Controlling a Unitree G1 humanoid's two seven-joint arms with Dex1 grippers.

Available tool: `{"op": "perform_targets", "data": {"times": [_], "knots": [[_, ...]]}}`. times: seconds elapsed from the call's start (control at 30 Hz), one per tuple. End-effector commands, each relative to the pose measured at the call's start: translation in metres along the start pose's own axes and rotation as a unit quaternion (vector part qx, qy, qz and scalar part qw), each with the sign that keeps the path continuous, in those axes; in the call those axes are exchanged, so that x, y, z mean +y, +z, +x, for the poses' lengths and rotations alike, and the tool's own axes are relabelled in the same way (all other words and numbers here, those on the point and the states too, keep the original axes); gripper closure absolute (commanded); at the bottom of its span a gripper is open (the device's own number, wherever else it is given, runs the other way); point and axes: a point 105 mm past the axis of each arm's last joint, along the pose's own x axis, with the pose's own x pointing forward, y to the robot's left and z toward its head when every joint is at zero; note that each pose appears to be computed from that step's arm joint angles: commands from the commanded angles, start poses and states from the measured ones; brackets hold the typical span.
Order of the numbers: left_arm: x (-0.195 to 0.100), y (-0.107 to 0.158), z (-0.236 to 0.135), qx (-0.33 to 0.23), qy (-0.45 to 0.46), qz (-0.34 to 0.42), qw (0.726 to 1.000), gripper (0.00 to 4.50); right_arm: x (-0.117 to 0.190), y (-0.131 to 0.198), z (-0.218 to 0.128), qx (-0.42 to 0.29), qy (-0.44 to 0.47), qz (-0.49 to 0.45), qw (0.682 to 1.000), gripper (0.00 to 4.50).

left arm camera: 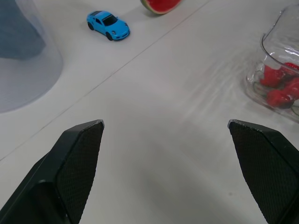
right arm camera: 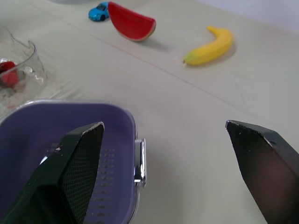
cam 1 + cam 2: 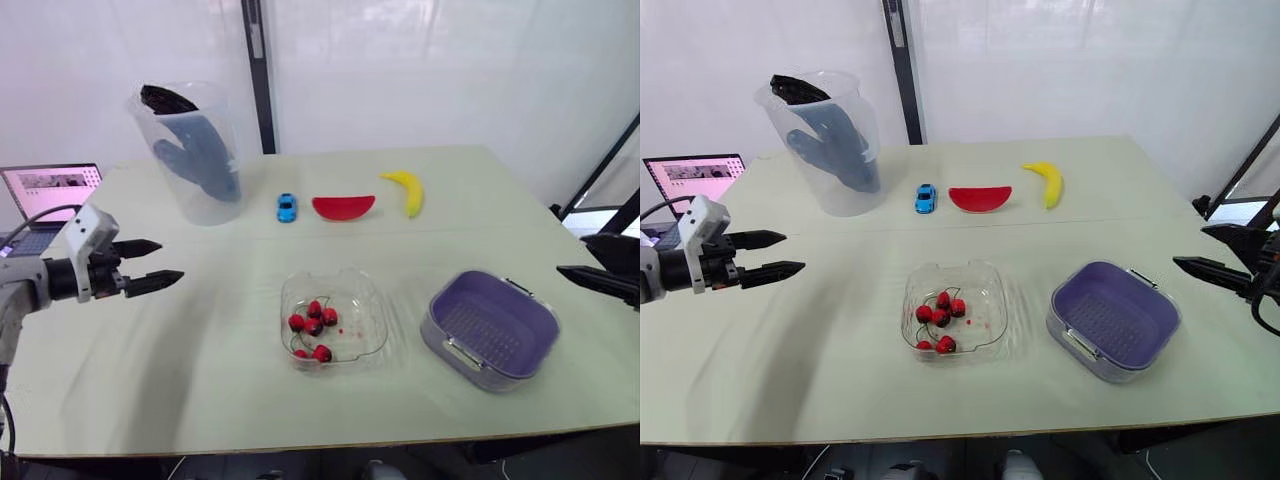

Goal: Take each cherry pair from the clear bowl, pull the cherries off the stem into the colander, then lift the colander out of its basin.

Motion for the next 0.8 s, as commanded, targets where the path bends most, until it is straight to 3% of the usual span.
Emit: {"op": "perform_targets", "data": {"times": [0.03,0.43,0.57,0.8], "knots": [[0.001,0.02,-0.01,-0.021,0.005,0.026,0.999,0.0,-0.002,0.016,-0.005,-0.01,-0.003,-0.028,1.0,0.07],[-0.003,0.017,-0.008,-0.011,-0.007,0.009,1.0,0.0,-0.006,0.023,-0.003,-0.037,-0.018,0.009,0.999,0.07],[-0.007,0.024,-0.007,-0.03,-0.014,-0.007,0.999,0.0,-0.003,0.025,-0.002,-0.031,-0.013,0.017,0.999,0.07],[-0.045,0.053,0.003,-0.086,-0.124,-0.02,0.988,0.0,0.035,0.029,0.013,0.036,0.046,0.02,0.998,0.07]]}}
